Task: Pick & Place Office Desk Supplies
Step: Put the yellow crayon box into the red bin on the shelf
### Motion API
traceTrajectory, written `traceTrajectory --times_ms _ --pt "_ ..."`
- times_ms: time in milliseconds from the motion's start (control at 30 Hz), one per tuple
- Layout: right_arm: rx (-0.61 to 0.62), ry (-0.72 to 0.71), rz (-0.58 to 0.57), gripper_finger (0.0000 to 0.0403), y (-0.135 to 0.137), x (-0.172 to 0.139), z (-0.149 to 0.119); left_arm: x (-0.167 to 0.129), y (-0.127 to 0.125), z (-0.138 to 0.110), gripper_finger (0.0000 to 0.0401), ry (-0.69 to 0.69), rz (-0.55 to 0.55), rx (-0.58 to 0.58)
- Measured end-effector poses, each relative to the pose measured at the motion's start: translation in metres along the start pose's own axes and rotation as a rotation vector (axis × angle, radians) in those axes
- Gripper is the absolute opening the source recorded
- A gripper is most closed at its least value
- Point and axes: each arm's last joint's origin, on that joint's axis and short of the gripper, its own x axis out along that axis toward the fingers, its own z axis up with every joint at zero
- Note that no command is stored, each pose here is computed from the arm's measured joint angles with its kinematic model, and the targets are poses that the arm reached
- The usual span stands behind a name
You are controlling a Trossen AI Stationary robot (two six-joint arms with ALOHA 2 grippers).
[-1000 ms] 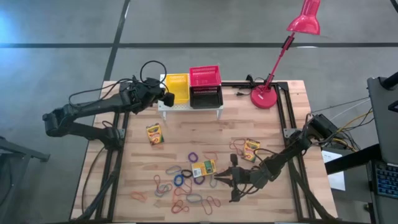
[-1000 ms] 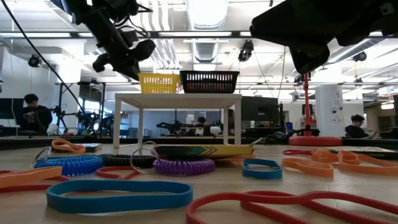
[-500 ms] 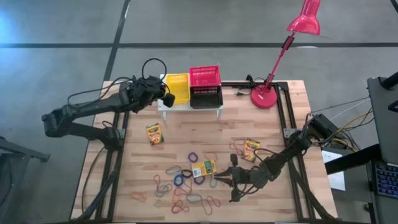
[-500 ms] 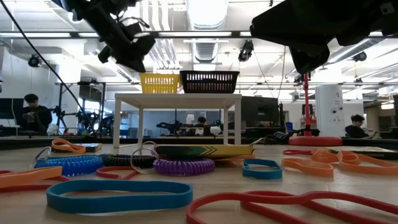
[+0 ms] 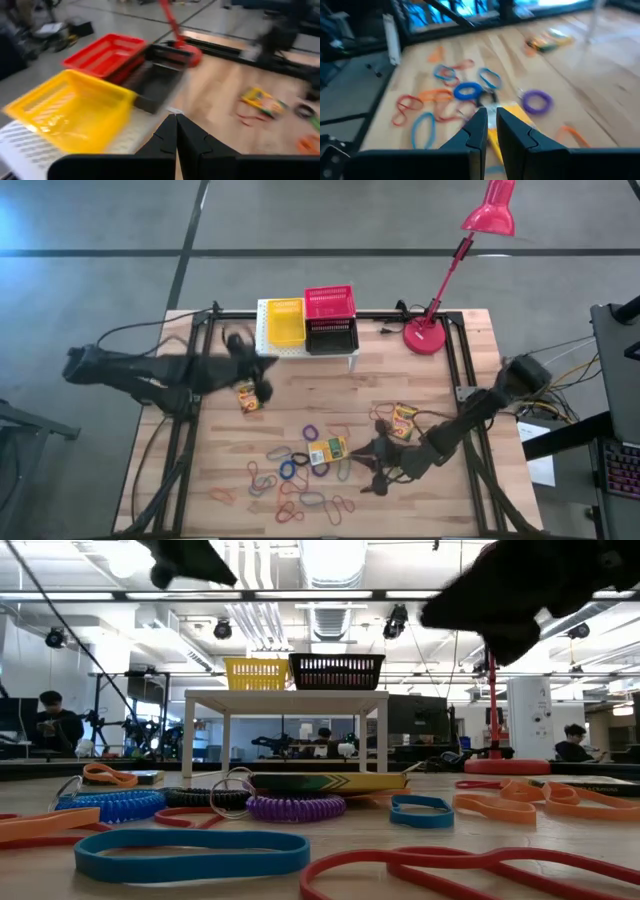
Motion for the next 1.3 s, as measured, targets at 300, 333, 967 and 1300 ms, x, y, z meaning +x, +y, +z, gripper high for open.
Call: traceTrajectory --times_ms 300,333,967,1300 --pt "0.126 0.277 -0.243 0.0041 -0.041 -0.048 0.002 -0.024 -0.09 -0.054 0.0002 0.022 -0.088 0.064" --pt "0.129 0.285 -0.232 0.0046 -0.042 -0.048 0.0 -0.023 -0.097 -0.061 0.0002 0.039 -0.094 0.071" --pt "-0.652 0.462 0.045 0.0182 -0.04 0.05 -0.014 0.045 -0.157 -0.138 0.0013 0.262 -0.201 0.058" --pt "-1.292 0.505 0.152 0.0182 -0.024 0.075 -0.008 0.046 -0.154 -0.133 0.0014 0.263 -0.207 0.042"
